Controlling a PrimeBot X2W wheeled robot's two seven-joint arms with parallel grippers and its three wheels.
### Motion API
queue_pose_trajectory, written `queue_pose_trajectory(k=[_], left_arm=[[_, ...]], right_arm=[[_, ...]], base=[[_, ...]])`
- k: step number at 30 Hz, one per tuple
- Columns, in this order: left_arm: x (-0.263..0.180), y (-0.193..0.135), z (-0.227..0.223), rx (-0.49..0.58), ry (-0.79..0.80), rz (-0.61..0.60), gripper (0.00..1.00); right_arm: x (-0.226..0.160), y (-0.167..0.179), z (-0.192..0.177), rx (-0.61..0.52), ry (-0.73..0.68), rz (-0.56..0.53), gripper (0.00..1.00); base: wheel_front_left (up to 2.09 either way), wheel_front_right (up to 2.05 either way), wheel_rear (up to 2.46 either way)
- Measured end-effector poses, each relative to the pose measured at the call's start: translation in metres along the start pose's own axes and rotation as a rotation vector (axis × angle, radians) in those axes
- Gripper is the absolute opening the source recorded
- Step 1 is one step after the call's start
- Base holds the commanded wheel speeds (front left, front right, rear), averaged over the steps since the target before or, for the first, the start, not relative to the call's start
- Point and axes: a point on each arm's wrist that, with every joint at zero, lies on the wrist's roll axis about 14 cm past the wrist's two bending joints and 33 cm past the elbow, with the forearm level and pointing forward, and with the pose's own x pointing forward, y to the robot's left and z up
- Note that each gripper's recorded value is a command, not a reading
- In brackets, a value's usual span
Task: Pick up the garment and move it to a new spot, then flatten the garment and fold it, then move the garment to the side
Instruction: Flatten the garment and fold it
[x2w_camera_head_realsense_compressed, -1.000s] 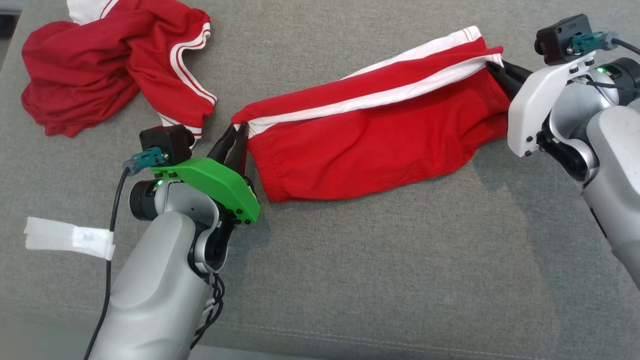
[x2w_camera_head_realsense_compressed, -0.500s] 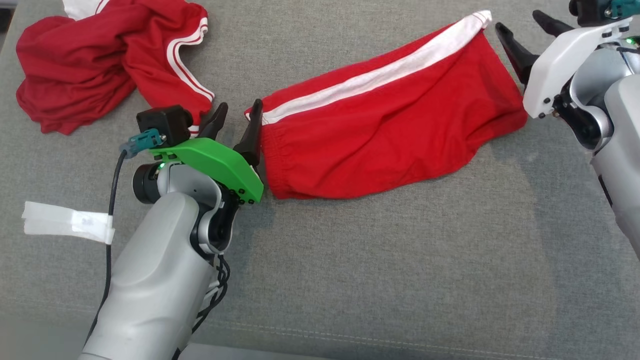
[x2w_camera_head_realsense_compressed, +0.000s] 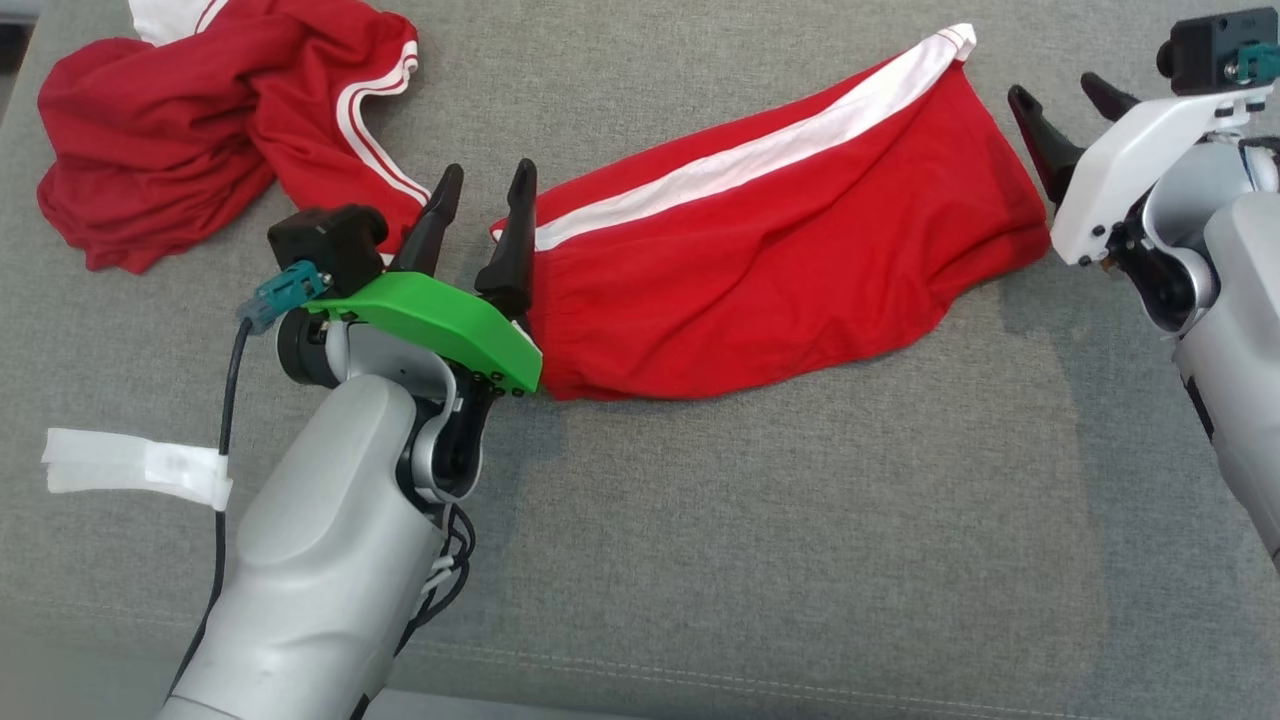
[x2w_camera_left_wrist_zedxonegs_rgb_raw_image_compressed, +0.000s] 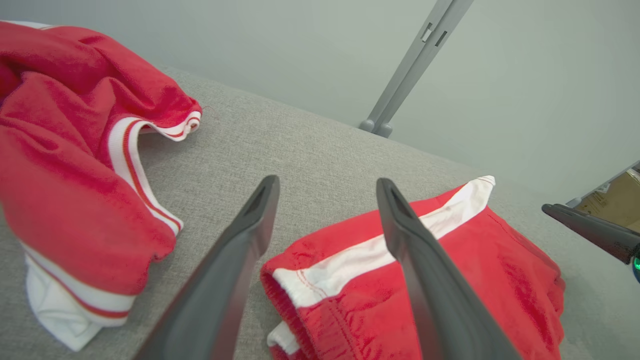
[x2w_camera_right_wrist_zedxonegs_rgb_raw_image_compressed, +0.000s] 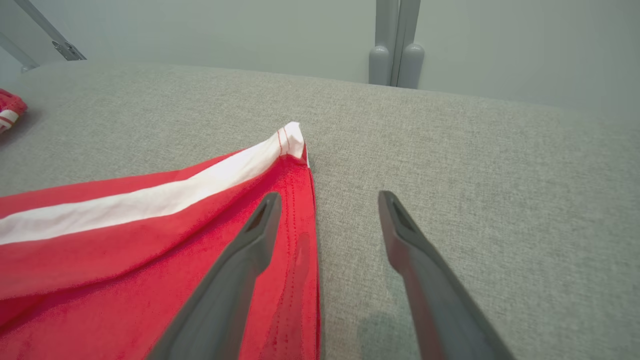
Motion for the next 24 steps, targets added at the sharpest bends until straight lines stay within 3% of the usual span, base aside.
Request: queue_pose_trajectory(k=[10,24], left_arm=[[-0.012,-0.039,0.005,-0.006,-0.043,-0.137,1.0],[-0.047,-0.011,-0.003,-0.055,-0.056,-0.026,1.0]], right_arm=[[-0.005,0.012,-0.035,0.128,0.065,-0.002,1.0],[-0.007,0.028,-0.064,0.224,0.137,0.0,1.0]], base=[[0.0,0.0,0.0],[0.0,0.0,0.0]])
